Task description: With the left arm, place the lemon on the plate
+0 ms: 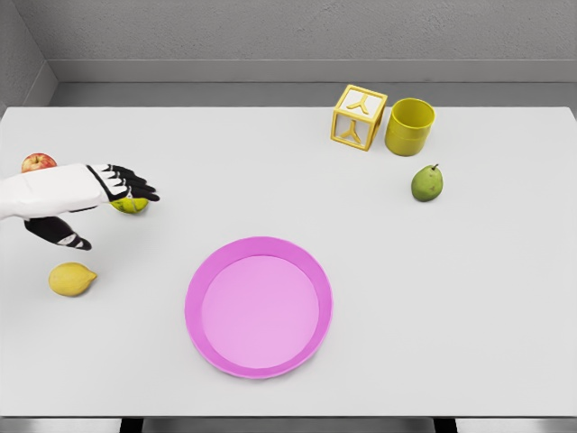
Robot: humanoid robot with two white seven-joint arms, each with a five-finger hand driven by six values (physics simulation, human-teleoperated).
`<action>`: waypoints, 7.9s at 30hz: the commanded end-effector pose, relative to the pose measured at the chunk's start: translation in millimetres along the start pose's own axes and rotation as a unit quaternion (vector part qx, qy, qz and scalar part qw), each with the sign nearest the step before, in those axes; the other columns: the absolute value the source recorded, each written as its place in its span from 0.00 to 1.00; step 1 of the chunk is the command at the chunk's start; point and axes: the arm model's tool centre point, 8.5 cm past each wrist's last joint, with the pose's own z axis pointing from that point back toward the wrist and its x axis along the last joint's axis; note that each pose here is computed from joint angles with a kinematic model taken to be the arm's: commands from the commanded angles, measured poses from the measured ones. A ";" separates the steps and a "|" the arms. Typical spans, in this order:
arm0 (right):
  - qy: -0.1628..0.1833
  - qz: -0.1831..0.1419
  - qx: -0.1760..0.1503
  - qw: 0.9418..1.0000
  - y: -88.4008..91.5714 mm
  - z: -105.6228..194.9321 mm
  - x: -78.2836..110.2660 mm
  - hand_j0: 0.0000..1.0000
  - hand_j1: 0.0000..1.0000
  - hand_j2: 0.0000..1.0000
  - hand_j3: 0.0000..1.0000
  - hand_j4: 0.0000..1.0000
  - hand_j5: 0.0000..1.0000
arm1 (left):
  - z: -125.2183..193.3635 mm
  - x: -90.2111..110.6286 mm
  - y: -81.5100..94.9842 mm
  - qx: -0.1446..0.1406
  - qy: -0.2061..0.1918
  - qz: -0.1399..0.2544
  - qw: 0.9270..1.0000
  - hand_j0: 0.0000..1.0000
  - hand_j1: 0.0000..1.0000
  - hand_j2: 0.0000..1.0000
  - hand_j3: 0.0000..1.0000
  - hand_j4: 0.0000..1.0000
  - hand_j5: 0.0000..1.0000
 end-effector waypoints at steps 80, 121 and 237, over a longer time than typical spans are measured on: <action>0.007 0.000 0.004 1.000 1.6 1.6 -7.8 1.00 1.00 1.00 1.00 1.00 1.00 | 34.9 4.1 -95.2 -0.085 0.107 -0.051 0.989 1.00 1.00 1.00 1.00 1.00 1.00; 0.007 0.000 0.004 1.000 1.5 1.5 -7.3 1.00 1.00 1.00 1.00 1.00 1.00 | 31.7 -6.2 -115.7 -0.086 0.118 -0.017 0.989 0.75 0.75 0.75 0.75 0.75 0.75; 0.007 0.000 0.004 1.000 1.5 1.5 -7.3 1.00 1.00 1.00 1.00 1.00 1.00 | -117.9 106.1 -24.7 0.015 -0.135 -0.087 0.987 0.46 0.46 0.46 0.46 0.46 0.46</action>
